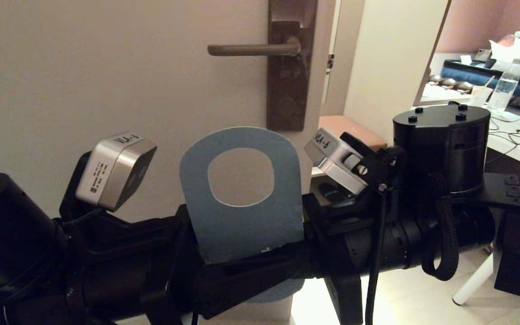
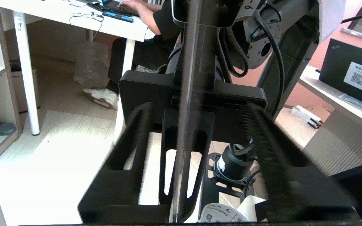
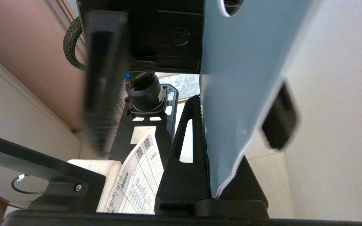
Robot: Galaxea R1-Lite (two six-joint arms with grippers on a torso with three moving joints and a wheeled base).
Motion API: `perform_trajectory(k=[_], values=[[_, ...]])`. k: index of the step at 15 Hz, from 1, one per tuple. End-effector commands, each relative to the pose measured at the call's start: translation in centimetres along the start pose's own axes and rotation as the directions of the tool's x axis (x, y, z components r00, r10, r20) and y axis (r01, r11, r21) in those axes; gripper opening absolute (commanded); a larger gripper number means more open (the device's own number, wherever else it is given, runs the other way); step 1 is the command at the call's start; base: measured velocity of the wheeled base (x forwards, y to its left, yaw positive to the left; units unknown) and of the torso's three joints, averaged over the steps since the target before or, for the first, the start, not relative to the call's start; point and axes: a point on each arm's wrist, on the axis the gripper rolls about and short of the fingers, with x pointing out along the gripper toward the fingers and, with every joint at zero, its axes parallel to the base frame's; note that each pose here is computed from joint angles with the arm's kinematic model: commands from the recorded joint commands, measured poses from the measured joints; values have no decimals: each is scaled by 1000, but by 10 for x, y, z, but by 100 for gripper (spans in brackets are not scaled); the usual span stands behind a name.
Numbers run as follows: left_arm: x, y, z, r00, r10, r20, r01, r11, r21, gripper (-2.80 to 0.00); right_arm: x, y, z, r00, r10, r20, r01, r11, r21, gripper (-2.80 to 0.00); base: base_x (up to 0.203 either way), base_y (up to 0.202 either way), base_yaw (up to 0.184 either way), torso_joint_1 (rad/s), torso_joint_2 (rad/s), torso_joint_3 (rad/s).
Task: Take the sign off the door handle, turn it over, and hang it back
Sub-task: Hand it to the other hand
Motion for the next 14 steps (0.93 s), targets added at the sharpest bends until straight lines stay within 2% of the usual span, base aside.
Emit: perform_trajectory(k=[1, 9, 10, 14], values=[[0, 0, 0, 1000, -5, 2, 5, 1000, 0, -280, 0, 0, 0, 1000, 5, 2, -5, 1000, -3, -280, 0, 0, 0, 0, 0, 0], [2, -3, -1, 1000, -18, -4, 18, 1000, -4, -280, 0, 0, 0, 1000, 4, 1, -4, 1000, 0, -280, 0, 0, 0, 0, 0, 0], [2, -3, -1, 1000, -18, -4, 18, 1000, -4, -280, 0, 0, 0, 1000, 4, 1, -4, 1000, 0, 0, 0, 0, 0, 0, 0, 0], [1, -3, -2, 1000, -16, -5, 16, 1000, -5, -280, 1, -1, 0, 1000, 0, 0, 0, 1000, 3, 0, 0, 0, 0, 0, 0, 0]])
